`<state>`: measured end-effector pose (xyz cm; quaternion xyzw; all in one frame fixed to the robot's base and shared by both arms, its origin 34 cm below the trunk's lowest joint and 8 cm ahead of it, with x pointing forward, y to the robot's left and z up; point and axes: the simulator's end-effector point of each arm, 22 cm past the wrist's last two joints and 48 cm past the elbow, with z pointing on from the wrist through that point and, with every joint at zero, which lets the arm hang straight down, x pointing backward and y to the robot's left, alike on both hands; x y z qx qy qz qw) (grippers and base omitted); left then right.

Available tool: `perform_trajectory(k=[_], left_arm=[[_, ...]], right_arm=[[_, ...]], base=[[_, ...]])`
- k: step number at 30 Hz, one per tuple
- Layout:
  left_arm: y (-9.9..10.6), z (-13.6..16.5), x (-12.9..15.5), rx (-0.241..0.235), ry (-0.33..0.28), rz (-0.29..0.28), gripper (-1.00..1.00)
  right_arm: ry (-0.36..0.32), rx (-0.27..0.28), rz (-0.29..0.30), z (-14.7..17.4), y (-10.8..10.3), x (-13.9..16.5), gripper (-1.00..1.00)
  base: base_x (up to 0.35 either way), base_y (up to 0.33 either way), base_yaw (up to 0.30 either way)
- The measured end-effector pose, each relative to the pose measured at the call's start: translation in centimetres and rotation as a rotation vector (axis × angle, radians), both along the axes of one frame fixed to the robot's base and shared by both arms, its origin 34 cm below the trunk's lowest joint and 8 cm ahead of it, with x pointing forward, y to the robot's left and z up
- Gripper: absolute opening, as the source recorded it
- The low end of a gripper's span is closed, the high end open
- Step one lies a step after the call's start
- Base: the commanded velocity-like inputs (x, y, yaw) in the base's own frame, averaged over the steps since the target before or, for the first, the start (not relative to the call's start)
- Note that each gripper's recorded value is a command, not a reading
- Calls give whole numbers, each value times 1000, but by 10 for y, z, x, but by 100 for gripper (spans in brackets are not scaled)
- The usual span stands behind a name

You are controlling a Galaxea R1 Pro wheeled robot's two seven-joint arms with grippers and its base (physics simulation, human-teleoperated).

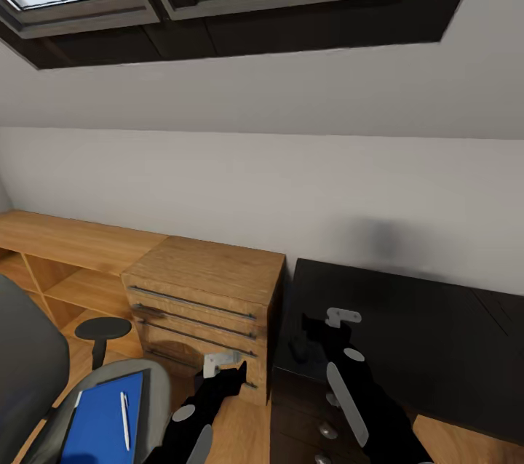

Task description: In the bedroom, organize the workspace by keeping the computer under the desk, ensuring the monitor is on the desk, placing the keyboard on the desk next to the monitor, placing the mouse on the desk next to the keyboard, moving the folder from the swivel chair onto the desk next to the mouse, stacking the notebook on top of the folder with the pen on top of the notebook, and positioning the swivel chair next to the desk.

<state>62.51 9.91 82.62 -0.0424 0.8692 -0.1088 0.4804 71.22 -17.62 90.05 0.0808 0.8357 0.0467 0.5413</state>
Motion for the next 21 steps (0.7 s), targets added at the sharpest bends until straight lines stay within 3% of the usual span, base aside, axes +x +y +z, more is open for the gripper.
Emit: perform_trajectory(k=[5,21], left_arm=[[-1,-1,-1,3,2,-4,100],[-1,4,-1,6,-8,-4,100]], right_arm=[[-3,7,-15,2,-6,1,100],[-15,16,-37,9,-15,1,100]], base=[[0,-219,-244],[0,-13,-260]])
